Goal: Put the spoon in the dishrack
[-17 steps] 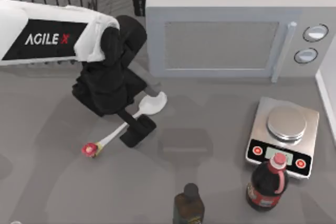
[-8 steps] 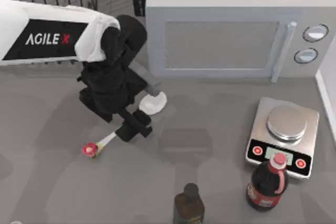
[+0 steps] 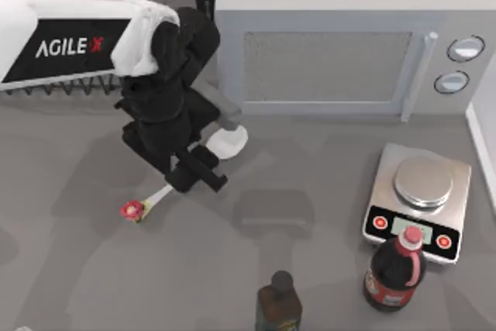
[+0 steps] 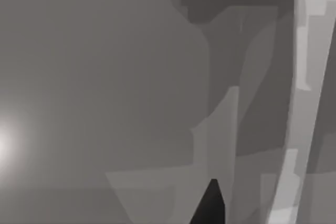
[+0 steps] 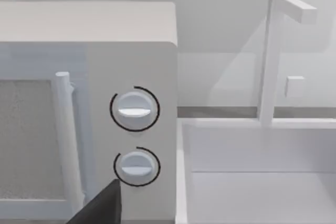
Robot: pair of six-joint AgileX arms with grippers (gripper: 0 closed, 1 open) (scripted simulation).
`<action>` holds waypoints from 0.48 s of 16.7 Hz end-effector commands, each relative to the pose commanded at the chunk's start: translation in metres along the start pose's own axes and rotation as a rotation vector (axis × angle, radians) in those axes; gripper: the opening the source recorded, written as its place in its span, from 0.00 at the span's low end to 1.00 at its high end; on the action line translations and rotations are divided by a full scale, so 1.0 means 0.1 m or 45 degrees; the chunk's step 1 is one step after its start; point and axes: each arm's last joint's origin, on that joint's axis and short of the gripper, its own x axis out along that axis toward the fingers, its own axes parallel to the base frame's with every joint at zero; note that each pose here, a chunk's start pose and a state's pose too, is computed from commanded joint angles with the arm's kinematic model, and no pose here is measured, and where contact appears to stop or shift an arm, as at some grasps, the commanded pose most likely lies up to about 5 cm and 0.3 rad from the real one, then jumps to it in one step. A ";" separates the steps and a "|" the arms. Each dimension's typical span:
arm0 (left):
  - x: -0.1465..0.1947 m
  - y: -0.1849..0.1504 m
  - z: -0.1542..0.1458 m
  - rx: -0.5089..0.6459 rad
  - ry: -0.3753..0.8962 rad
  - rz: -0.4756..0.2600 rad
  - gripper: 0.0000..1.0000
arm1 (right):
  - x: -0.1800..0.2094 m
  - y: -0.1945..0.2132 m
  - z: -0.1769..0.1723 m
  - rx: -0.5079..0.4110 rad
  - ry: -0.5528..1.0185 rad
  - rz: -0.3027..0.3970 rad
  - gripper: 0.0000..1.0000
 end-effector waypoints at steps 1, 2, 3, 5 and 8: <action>-0.10 0.01 0.04 0.001 0.000 0.000 0.00 | 0.00 0.00 0.00 0.000 0.000 0.000 1.00; -0.24 0.02 0.08 0.001 -0.001 0.000 0.00 | 0.00 0.00 0.00 0.000 0.000 0.000 1.00; -0.40 0.03 0.12 0.002 0.000 0.000 0.00 | 0.00 0.00 0.00 0.000 0.000 0.000 1.00; -0.76 0.04 0.16 0.000 0.017 -0.006 0.00 | 0.00 0.00 0.00 0.000 0.000 0.000 1.00; -1.30 0.03 0.13 -0.001 0.037 -0.012 0.00 | 0.00 0.00 0.00 0.000 0.000 0.000 1.00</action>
